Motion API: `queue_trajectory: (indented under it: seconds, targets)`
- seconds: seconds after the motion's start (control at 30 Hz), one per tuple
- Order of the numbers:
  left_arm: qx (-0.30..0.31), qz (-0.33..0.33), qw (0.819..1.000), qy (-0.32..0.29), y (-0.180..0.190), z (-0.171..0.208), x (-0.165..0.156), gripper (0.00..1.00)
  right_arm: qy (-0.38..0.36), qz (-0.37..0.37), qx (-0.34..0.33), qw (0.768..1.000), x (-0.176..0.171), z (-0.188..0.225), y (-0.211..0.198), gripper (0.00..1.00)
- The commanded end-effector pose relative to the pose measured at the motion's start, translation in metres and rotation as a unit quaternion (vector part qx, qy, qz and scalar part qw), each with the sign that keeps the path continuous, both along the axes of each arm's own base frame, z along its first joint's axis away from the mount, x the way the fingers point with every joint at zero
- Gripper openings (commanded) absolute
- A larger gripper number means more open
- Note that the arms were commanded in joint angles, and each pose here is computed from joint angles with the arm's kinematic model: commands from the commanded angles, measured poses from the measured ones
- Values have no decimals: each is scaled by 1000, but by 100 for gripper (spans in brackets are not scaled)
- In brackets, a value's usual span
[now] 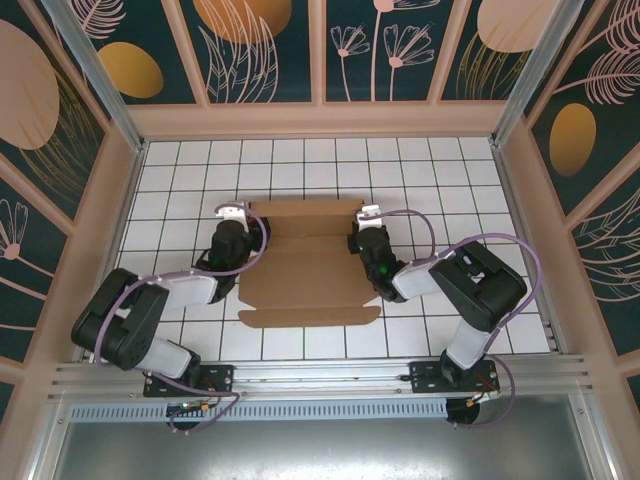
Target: Fold the paper box
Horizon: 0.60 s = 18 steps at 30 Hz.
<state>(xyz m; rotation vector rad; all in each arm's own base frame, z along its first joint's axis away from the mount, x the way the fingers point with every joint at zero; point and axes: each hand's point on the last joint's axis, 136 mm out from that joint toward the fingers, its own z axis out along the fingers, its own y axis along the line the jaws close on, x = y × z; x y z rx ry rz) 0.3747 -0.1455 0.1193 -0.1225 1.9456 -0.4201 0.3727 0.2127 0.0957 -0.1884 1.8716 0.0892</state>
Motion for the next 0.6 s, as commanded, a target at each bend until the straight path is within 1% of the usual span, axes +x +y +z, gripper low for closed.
queue_trajectory:
  seconds: [0.0, 0.07, 0.2, 0.27, 0.33, 0.43, 0.53, 0.57]
  targets:
    - [-25, -5, 1000, -14, 0, 16, -7, 45, -7, -16, -4, 1000, -1, 7, -9, 20]
    - [-27, -11, 1000, -3, 0, 15, -11, 44, -6, -16, 0, 1000, 0, 9, -9, 25]
    - [-29, -18, 999, 21, 0, 9, -21, 43, -10, -14, 6, 1000, -2, 15, -8, 42]
    - [-36, -16, 999, 31, 1, 8, -25, 42, -16, -13, 7, 1000, -3, 21, -9, 49]
    - [-39, -14, 999, 30, 4, 12, -30, 41, -23, -5, 7, 1000, -5, 26, -9, 54]
    - [-38, -3, 999, 13, 12, 25, -36, 38, -34, 15, 11, 999, -11, 34, -7, 62]
    - [-37, -13, 999, -24, 12, 51, -39, 30, -53, 54, 23, 997, -23, 48, -3, 70]
    - [-39, -16, 998, -38, 12, 62, -39, 30, -63, 77, 28, 995, -29, 54, 1, 71]
